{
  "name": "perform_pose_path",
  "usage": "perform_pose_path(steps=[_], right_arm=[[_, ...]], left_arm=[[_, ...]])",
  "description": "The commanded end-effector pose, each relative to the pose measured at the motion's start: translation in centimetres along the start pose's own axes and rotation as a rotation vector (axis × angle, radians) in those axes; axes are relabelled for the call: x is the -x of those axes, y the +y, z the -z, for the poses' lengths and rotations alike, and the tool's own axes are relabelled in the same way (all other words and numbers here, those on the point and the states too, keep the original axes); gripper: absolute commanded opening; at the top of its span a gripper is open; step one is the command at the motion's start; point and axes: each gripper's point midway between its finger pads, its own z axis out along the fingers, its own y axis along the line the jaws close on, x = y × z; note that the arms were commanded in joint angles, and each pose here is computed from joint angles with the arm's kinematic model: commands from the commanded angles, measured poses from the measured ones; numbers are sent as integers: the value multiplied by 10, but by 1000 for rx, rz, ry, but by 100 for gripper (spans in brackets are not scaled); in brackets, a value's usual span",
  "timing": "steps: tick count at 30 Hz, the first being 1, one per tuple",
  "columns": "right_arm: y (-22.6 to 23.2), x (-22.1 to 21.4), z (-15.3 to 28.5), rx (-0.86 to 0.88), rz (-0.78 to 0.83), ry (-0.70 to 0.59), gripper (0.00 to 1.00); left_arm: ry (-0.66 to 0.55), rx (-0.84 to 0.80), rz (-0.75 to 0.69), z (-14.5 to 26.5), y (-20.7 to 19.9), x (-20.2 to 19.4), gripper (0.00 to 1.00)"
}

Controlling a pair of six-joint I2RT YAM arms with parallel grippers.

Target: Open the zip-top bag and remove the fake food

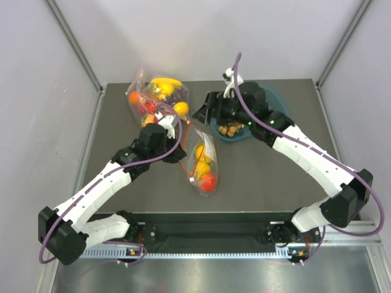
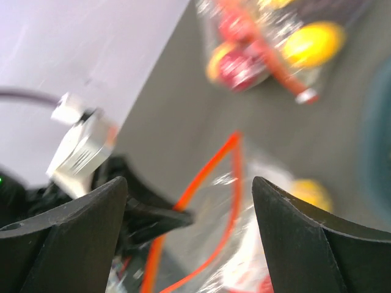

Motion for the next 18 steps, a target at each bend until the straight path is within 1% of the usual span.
perform_pose_path(steps=[1, 2, 5, 9, 13, 17, 18], right_arm=[[50, -19, 6, 175, -107, 64, 82], [62, -27, 6, 205, -113, 83, 82], [79, -42, 4, 240, -157, 124, 82], [93, -59, -1, 271, -199, 171, 81], [79, -86, -12, 189, -225, 248, 79], [45, -122, -14, 52, -246, 329, 79], [37, -126, -15, 15, -246, 329, 79]], left_arm=[[-54, -27, -8, 6, -5, 9, 0], [-55, -28, -7, 6, -5, 9, 0], [-65, -36, -9, 8, -6, 11, 0], [-72, -49, -11, 9, -9, 11, 0], [-76, -58, -15, 10, -10, 11, 0], [-81, -58, -17, 10, -9, 10, 0], [-84, -63, -18, 11, -10, 10, 0]])
